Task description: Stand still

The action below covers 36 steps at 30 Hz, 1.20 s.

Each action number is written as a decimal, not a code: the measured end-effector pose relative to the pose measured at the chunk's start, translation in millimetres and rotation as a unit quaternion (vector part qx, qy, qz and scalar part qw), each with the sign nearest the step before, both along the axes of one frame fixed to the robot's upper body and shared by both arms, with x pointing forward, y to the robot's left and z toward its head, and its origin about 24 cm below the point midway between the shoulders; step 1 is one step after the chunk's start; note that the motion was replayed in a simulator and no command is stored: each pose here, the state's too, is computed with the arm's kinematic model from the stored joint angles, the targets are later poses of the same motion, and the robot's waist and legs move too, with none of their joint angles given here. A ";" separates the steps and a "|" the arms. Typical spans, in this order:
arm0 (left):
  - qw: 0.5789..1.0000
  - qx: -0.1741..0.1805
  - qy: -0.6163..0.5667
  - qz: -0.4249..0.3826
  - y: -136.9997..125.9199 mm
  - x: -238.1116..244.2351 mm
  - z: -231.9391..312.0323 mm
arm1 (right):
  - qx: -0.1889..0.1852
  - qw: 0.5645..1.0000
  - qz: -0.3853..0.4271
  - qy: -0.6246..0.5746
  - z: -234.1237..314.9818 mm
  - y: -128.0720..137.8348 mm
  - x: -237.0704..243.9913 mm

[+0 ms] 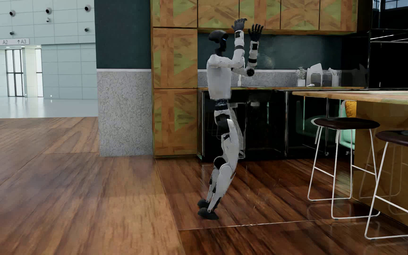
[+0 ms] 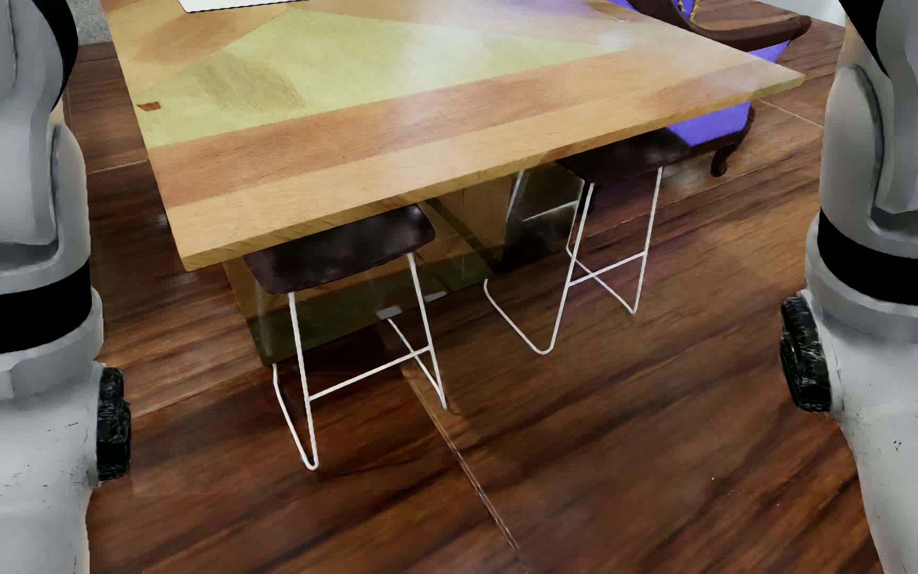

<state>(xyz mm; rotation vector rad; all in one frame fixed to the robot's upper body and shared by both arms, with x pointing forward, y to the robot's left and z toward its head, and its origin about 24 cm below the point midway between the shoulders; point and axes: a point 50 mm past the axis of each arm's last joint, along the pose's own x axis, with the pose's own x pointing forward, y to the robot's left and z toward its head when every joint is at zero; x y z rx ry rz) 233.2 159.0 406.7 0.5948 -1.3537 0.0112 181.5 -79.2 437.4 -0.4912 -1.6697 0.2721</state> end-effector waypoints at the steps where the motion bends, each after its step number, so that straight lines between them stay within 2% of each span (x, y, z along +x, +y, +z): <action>1: 1.000 0.003 -0.011 -0.004 -2.2 -4.8 2.5 | 0.002 1.000 -0.002 -0.001 1.5 -1.2 -0.2; 8: 0.992 0.007 -0.122 -0.029 -6.7 -54.0 17.8 | 0.008 1.000 -0.013 0.006 -4.6 -8.9 2.7; 16: 0.990 0.015 -0.134 -0.036 -11.4 -58.6 20.9 | 0.016 0.999 -0.043 0.019 -12.2 -23.3 9.0; 20: 0.996 0.023 -0.084 -0.025 -8.7 -44.1 -1.4 | 0.003 0.996 -0.070 0.062 -40.2 -33.3 20.4; 23: 0.991 0.076 0.103 -0.023 -14.7 -11.0 -87.6 | -0.057 0.967 -0.098 0.230 -132.1 -41.3 43.5; 24: 0.973 0.089 0.208 -0.034 -18.5 -0.3 -134.8 | -0.081 0.935 -0.099 0.331 -181.0 -41.7 51.2; 25: 0.941 0.088 0.325 -0.038 -18.0 7.2 -188.8 | -0.095 0.885 -0.101 0.445 -237.0 -45.0 54.0; 26: 0.894 0.072 0.442 -0.027 -10.6 8.0 -246.1 | -0.098 0.816 -0.112 0.558 -296.0 -52.1 50.4; 29: 0.695 0.013 0.717 0.056 24.1 -37.8 -405.8 | -0.094 0.569 -0.162 0.801 -453.3 -74.7 -3.1; 31: 0.568 0.001 0.816 0.107 42.6 -84.5 -473.8 | -0.113 0.439 -0.191 0.871 -513.5 -86.7 -46.9; 33: 0.466 0.026 0.874 0.137 52.4 -125.2 -515.2 | -0.151 0.345 -0.212 0.902 -550.0 -96.4 -80.5; 36: 0.360 0.098 0.915 0.155 60.8 -168.5 -547.1 | -0.212 0.256 -0.237 0.913 -577.8 -111.5 -112.2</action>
